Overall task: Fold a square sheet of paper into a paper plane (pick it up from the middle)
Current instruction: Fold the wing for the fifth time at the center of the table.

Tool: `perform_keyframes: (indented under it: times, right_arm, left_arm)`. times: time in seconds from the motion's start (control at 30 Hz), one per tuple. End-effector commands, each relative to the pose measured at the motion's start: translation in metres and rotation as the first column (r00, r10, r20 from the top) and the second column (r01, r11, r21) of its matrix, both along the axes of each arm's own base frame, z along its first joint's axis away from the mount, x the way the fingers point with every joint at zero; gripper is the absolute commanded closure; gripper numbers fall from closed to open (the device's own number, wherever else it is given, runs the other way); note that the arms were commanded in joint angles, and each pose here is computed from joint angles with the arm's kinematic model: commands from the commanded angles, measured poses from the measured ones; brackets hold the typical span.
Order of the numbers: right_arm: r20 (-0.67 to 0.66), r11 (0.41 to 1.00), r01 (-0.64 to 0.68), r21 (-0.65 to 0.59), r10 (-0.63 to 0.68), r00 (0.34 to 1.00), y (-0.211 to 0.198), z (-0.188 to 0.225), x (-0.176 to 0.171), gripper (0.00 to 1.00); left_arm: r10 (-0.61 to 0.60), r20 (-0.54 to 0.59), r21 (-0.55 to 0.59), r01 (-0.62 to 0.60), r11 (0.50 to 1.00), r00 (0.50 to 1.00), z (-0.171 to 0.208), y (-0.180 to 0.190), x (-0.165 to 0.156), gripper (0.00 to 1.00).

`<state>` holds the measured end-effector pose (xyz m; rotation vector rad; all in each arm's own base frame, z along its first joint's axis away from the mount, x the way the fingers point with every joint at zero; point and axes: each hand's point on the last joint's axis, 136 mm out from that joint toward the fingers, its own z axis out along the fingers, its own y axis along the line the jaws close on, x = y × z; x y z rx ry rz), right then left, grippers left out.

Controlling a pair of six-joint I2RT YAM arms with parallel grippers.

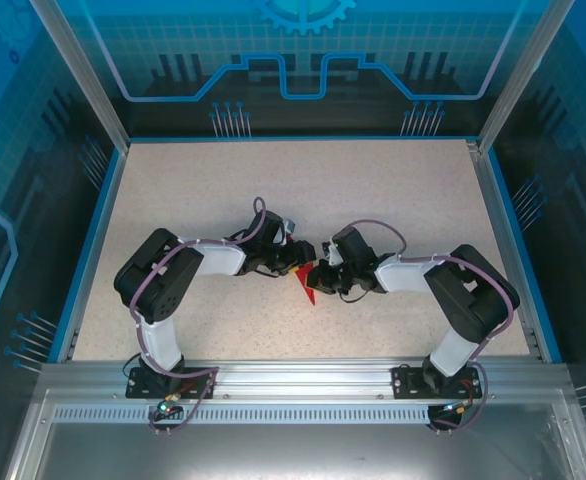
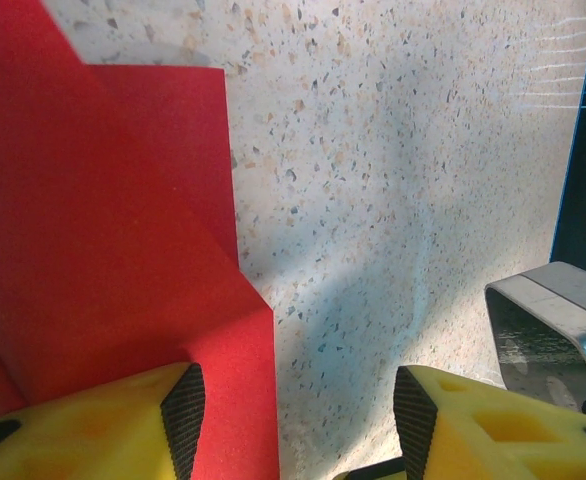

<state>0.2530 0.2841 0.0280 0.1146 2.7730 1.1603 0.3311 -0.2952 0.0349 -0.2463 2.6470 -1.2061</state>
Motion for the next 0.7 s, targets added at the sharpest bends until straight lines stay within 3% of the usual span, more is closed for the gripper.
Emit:
perform_keyframes:
  times: [0.0, 0.43, 0.67]
  right_arm:
    - [-0.029, 0.998, -0.013, -0.059, 0.011, 1.0, -0.005, -0.011, -0.009, 0.92]
    - [0.054, 0.998, -0.068, 0.017, 0.067, 0.996, 0.018, 0.03, -0.009, 0.9]
    - [0.007, 0.998, -0.05, -0.026, 0.05, 0.999, 0.017, 0.006, -0.009, 0.91]
  left_arm:
    - [0.011, -0.072, 0.052, -0.008, 0.999, 0.997, -0.023, 0.009, -0.006, 0.43]
    - [0.008, -0.084, 0.055, -0.003, 0.998, 0.996, -0.026, 0.009, -0.009, 0.44]
    - [0.005, -0.084, 0.054, 0.0, 0.999, 0.996, -0.026, 0.009, -0.009, 0.44]
